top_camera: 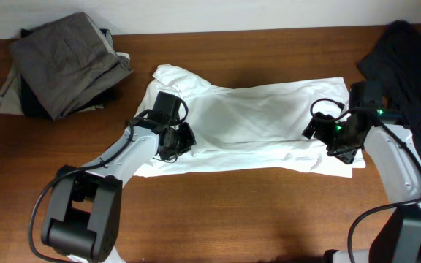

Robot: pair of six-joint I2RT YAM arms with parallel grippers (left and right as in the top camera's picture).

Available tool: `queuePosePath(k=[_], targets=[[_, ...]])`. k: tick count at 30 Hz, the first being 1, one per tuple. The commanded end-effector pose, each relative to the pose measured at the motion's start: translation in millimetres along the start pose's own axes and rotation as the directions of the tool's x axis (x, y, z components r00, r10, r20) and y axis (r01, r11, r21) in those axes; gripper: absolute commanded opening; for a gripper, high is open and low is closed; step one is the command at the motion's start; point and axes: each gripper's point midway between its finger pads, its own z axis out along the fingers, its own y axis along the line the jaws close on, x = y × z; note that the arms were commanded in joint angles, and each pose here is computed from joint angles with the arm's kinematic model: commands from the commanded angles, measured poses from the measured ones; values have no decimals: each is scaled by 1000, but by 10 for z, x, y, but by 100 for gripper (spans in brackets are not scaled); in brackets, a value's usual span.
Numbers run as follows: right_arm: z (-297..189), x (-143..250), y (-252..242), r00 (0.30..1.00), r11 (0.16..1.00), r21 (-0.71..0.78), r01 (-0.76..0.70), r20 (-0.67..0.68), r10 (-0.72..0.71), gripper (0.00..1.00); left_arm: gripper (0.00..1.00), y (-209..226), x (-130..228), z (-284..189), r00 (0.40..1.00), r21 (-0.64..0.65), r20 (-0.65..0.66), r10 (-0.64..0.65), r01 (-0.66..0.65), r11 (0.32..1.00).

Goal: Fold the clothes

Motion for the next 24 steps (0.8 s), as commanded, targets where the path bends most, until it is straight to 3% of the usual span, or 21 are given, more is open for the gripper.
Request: queuePosePath(k=[1,5,6,8,9,12,16,19,22,24], targets=[[-58,-40,32,1000,1000,1,11,25,-11,91,2,16,-68,38,1000,18,14,-9,9,1000],[-60,-66,-20,999,999,31,10,39,-11,91,2,201,-305,-17,996,-3,76,-57,57,998],[-61,-74,-39,999,999,42,10,44,-12,91,8,245,-357,-34,994,-3,85,-63,63,998],[-61,-74,-38,999,999,42,10,44,-12,91,31,327,-424,-60,995,-9,95,-40,41,999],[-62,-74,-63,999,998,55,9,46,-11,86,60,373,-423,-76,996,-6,80,-29,29,1000],[-110,-54,-397,998,973,231,-11,59,-3,47,60,473,-166,-204,997,-14,-73,-31,30,999],[-111,-46,-677,998,943,330,-35,63,16,24,59,644,204,-404,970,-93,-238,52,-76,993],[20,-4,-770,999,934,354,-42,21,37,19,59,888,295,-454,963,-212,-268,39,-98,972],[211,-44,-809,999,931,362,-45,-2,48,15,45,957,179,-445,974,-251,-221,51,-107,962],[340,-4,-858,997,924,379,-51,-38,70,10,41,972,125,-436,978,-257,-201,54,-106,961]])
